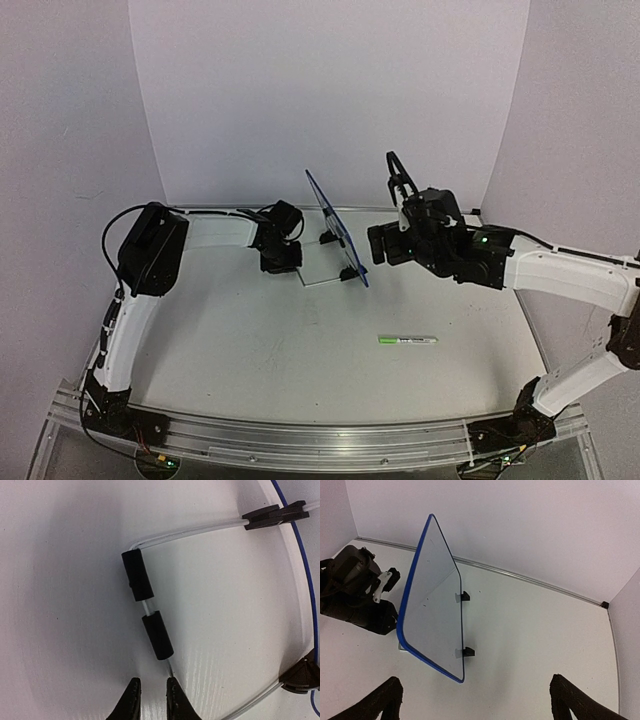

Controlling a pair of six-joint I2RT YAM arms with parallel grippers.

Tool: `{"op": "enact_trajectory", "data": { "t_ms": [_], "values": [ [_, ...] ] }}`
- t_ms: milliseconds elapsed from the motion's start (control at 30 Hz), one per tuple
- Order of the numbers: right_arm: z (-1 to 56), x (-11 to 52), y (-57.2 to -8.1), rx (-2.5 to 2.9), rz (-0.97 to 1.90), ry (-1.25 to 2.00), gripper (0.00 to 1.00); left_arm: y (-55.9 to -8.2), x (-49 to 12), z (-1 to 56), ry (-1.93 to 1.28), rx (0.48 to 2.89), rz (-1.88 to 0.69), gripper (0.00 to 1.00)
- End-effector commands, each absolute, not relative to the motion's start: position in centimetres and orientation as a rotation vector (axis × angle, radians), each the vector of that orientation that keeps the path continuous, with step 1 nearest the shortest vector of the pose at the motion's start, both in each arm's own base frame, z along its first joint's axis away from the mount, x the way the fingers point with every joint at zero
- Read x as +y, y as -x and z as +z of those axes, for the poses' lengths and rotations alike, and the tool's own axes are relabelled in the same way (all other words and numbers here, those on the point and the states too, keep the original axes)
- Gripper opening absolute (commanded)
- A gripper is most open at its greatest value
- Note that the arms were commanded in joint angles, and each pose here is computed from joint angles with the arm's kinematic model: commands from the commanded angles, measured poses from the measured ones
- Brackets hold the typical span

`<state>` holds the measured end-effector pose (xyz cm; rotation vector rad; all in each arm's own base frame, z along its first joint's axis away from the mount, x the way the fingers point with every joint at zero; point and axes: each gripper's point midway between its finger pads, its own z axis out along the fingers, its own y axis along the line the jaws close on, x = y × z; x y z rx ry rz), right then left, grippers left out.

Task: Write a sentence on the whiteboard
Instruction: Move the whiteboard stand to the center of the board.

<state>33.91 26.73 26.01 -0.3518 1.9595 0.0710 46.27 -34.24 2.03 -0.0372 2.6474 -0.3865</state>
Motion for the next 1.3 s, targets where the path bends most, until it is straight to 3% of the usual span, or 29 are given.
{"op": "enact_trajectory", "data": {
  "t_ms": [0,200,367,633,1267],
  "values": [
    [26.8,24.2,-33.7,1.950,0.065,0.264,0.98,-45.7,-32.1,0.7,-0.031,2.699,-0.209,0.12],
    [24.9,22.9,-33.1,2.000,0.128,0.278,0.98,-44.5,-31.2,0.1,-0.158,2.722,-0.158,0.03],
    [22.6,21.8,-32.7,2.044,0.208,0.284,0.98,-44.0,-30.4,0.8,-0.267,2.708,-0.113,0.02],
    [19.2,19.1,-34.1,2.115,0.317,0.177,0.98,-44.8,-32.1,5.1,-0.070,2.632,-0.366,0.22],
    [16.8,17.9,-33.0,2.142,0.310,0.128,0.98,-50.7,-33.8,5.8,0.033,2.536,-0.274,0.38]
  ]
}}
